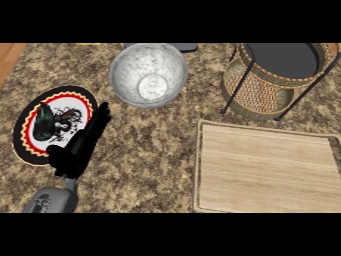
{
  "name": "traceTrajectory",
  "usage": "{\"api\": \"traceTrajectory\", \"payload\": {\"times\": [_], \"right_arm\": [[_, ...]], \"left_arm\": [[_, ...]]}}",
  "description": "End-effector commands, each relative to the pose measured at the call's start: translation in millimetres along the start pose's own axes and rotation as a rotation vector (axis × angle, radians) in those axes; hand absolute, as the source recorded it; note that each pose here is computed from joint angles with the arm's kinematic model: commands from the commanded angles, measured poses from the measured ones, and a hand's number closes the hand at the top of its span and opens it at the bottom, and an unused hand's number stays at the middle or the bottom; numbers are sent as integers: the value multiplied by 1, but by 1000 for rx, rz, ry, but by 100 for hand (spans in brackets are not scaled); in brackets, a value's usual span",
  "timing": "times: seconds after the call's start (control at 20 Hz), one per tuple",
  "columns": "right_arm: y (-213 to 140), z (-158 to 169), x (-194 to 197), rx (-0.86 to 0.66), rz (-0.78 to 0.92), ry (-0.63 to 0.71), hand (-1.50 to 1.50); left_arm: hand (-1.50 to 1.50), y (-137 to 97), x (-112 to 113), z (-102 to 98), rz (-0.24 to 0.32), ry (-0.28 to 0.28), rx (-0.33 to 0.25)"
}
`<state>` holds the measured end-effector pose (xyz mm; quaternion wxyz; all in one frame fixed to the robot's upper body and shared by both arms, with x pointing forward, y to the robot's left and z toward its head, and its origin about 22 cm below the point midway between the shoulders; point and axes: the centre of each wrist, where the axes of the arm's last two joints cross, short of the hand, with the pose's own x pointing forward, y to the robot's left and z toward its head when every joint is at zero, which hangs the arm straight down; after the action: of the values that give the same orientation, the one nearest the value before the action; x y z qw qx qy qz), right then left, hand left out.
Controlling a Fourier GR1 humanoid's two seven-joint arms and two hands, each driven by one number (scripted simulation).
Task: Pick the croissant from the tray and place it in the tiered basket
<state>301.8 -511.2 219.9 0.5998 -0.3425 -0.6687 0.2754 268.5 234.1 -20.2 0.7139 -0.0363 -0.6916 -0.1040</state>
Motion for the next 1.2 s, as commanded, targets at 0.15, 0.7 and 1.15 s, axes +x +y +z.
{"api": "traceTrajectory", "payload": {"times": [0.15, 0.7, 1.15], "right_arm": [[25, -54, 92, 13, -78, -8, 150], [48, -118, 176, 83, -69, 33, 150], [120, -150, 205, 162, -79, 11, 150]], "left_arm": [[0, -15, -16, 2, 18, -4, -25], [0, -6, -2, 8, -8, -3, -13], [0, -5, 7, 3, 0, 12, -18]]}}
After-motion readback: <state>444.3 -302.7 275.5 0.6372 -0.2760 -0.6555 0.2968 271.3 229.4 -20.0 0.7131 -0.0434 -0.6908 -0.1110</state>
